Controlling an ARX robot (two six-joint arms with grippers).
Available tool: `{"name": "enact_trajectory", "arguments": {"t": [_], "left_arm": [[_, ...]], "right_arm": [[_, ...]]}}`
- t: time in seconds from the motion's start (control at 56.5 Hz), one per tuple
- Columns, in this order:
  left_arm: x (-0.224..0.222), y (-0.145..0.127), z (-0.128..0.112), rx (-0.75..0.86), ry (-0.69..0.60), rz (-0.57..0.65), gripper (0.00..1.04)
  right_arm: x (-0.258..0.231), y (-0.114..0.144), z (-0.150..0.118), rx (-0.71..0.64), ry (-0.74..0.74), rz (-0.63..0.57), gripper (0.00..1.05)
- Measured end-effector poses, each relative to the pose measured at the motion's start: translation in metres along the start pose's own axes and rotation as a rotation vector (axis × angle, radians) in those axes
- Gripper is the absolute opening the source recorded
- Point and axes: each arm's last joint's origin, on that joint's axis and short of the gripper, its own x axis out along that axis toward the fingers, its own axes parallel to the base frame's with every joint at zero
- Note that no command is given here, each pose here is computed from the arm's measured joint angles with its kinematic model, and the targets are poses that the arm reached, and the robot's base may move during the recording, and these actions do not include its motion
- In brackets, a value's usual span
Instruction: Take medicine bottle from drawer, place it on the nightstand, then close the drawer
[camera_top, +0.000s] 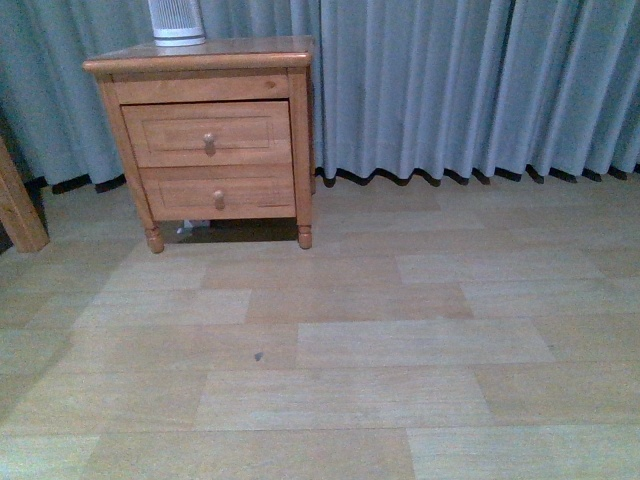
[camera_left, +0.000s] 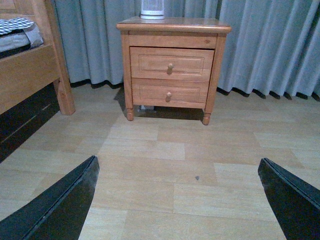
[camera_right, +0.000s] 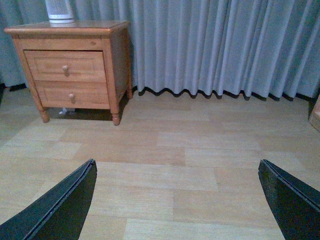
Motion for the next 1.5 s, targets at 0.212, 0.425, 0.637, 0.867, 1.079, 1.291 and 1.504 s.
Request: {"name": "enact_trajectory", "arguments": {"t": [0.212,0.425,0.637,0.867,1.079,1.291,1.504], "left_arm": [[0.0000,0.0000,0.0000,0.000,0.000,0.000,0.98],[0.0000,0.0000,0.0000,0.000,0.000,0.000,0.98],[0.0000,0.0000,0.0000,0.000,0.000,0.000,0.98],[0.0000,0.0000,0.0000,0.000,0.000,0.000,0.98],[0.0000,0.0000,0.0001,0.000,0.000,0.000,0.98],[0.0000,0.0000,0.0000,0.000,0.000,0.000,0.98],[0.0000,0.0000,0.0000,0.000,0.000,0.000,0.98]], "right_arm": [[0.0000,0.0000,0.0000,0.000,0.000,0.000,0.98],[0.0000,0.0000,0.0000,0.000,0.000,0.000,0.98],[0.0000,0.0000,0.0000,0.000,0.000,0.000,0.98],[0.0000,0.0000,0.0000,0.000,0.000,0.000,0.98],[0.0000,0.0000,0.0000,0.000,0.000,0.000,0.98],[0.0000,0.0000,0.0000,0.000,0.000,0.000,0.98],[0.0000,0.0000,0.0000,0.000,0.000,0.000,0.98]]}}
